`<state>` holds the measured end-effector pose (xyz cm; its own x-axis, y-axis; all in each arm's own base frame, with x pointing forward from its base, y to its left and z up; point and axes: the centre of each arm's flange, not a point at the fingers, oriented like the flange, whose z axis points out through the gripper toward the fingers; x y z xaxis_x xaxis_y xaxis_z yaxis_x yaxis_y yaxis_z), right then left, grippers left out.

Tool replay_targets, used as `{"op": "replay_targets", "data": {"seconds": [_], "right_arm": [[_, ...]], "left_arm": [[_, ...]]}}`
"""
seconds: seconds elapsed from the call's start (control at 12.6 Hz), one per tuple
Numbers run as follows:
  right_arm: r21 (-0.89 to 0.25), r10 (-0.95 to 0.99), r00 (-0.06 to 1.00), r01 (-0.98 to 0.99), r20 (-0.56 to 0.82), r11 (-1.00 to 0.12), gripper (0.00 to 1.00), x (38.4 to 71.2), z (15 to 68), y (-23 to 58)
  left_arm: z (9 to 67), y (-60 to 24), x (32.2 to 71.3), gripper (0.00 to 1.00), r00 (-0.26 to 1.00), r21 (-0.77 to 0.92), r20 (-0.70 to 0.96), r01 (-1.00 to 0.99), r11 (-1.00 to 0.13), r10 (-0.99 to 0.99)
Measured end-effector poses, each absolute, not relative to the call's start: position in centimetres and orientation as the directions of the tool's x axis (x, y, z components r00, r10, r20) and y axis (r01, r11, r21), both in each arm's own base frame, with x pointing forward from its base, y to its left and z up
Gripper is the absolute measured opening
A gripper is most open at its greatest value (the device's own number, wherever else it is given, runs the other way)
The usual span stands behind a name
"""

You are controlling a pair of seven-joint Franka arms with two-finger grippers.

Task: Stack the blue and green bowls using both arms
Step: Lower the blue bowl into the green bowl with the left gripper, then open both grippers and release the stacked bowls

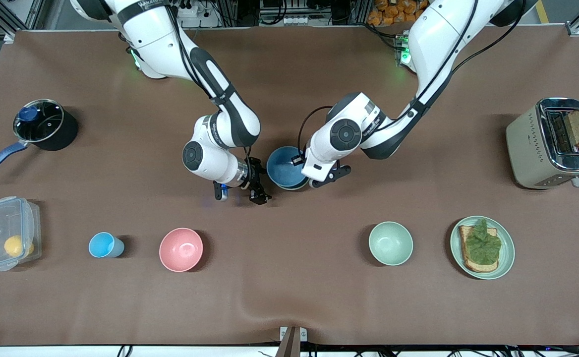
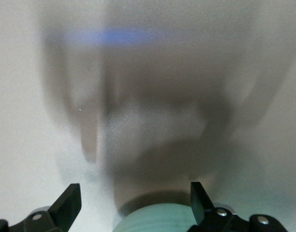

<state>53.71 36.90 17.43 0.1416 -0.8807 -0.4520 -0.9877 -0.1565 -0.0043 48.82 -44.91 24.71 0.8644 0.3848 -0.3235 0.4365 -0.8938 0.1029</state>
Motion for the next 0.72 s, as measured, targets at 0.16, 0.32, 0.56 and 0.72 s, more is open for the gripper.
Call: {"op": "replay_targets", "data": {"seconds": [0.16,0.32,0.56,0.72], "right_arm": [[-0.004,-0.881,0.142,-0.988,-0.452,-0.157,1.00,53.7,17.4,36.9],[-0.005,-0.881,0.142,-0.988,-0.452,-0.157,1.00,53.7,17.4,36.9],[-0.004,-0.881,0.141,-0.988,-0.452,-0.156,1.00,53.7,17.4,36.9],[-0.001,-0.880,0.140,-0.988,-0.453,-0.157,1.00,53.8,17.4,36.8]], "left_arm": [[23.9,-44.8,48.7,0.05,0.861,0.099,-0.330,0.440,-0.892,0.388],[23.2,-44.8,48.8,0.13,0.857,0.098,-0.336,0.444,-0.891,0.391],[22.9,-44.6,49.1,0.48,0.854,0.100,-0.335,0.453,-0.886,0.398],[23.4,-44.5,49.7,0.70,0.842,0.105,-0.330,0.481,-0.870,0.426]]}}
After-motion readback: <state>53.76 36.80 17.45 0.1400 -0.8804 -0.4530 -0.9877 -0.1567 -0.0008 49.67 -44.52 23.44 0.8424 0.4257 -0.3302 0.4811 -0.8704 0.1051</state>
